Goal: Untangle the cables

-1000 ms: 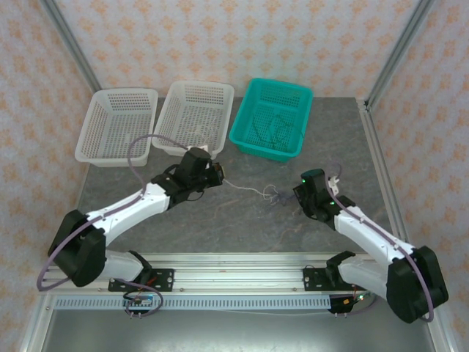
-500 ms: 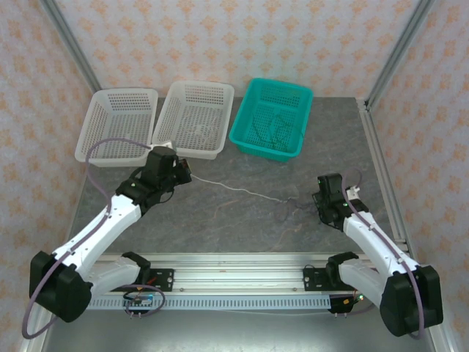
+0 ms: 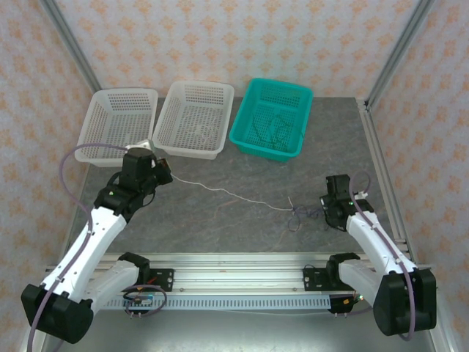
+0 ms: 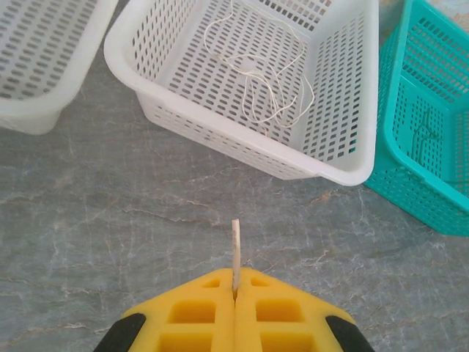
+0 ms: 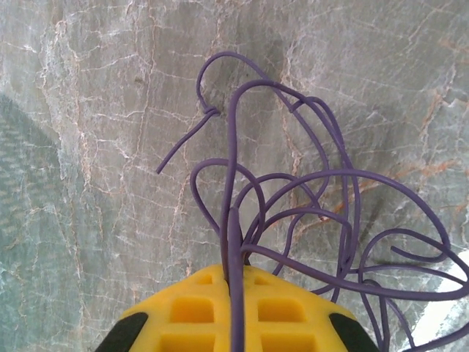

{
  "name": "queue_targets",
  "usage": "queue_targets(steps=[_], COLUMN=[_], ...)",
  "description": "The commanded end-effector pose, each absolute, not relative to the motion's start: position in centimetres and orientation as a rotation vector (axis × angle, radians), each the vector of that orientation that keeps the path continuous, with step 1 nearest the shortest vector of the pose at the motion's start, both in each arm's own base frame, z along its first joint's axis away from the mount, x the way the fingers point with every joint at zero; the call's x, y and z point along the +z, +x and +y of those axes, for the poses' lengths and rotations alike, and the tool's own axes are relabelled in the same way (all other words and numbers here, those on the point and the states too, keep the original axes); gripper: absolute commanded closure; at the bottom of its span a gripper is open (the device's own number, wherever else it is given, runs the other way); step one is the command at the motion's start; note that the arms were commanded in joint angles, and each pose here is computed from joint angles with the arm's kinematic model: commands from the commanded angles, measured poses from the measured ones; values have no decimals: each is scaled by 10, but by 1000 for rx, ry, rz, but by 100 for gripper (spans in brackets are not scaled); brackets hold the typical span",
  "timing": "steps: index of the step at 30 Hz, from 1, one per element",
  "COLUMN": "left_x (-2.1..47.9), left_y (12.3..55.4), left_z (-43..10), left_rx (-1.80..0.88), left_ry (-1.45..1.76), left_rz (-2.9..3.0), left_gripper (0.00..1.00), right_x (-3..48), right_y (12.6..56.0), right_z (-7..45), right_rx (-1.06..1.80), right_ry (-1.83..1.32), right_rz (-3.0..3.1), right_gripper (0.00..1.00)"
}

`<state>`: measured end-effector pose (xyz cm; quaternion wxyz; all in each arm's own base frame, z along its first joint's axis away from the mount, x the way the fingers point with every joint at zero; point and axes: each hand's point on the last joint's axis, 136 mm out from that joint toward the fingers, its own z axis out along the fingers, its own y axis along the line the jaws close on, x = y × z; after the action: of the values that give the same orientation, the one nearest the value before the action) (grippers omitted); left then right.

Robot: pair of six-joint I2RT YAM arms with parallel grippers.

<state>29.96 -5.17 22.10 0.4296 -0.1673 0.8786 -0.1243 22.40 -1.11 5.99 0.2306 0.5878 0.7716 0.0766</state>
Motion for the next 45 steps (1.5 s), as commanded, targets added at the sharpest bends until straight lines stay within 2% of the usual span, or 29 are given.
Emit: queue_targets(steps=[1,4,8,10,14,17,22,27,31,39,45], left_x=[256,266,268,268,276,291,331,381,427,510,545], left_y=[293,285,281,284,295,297,298,303,315,363,404], left_z=[-19,9,20,10,-27,-38,-33,-21,-22,-25,-22], left_rx=[-147,-82,-118,-197,-464,-542,-502,-424,-473,-538,-508], left_ry=[-425,-502,-573,-558,-447,-399,-363,-357,-363,-341,-336], left_rz=[2116,2091,2061,2049,2000,1957,1879,1784,1661,1487,1444], left_gripper=[100,100,100,100,100,100,100,100,100,100,100], right_x=[68,64,47,45,58,75,93,100,101,101,99], right_y=[214,211,211,219,255,267,273,280,283,280,278], right_z=[-29,-33,-25,-14,27,52,86,97,98,97,94], right_rx=[88,120,222,320,705,845,893,931,930,929,910], right_ry=[1628,1684,1759,1728,1525,1360,1119,1071,1074,1068,1072], right_rz=[2105,2078,2069,2090,2130,2196,2311,2327,2323,2326,2317], right_gripper=[97,99,100,100,100,100,100,100,100,100,100])
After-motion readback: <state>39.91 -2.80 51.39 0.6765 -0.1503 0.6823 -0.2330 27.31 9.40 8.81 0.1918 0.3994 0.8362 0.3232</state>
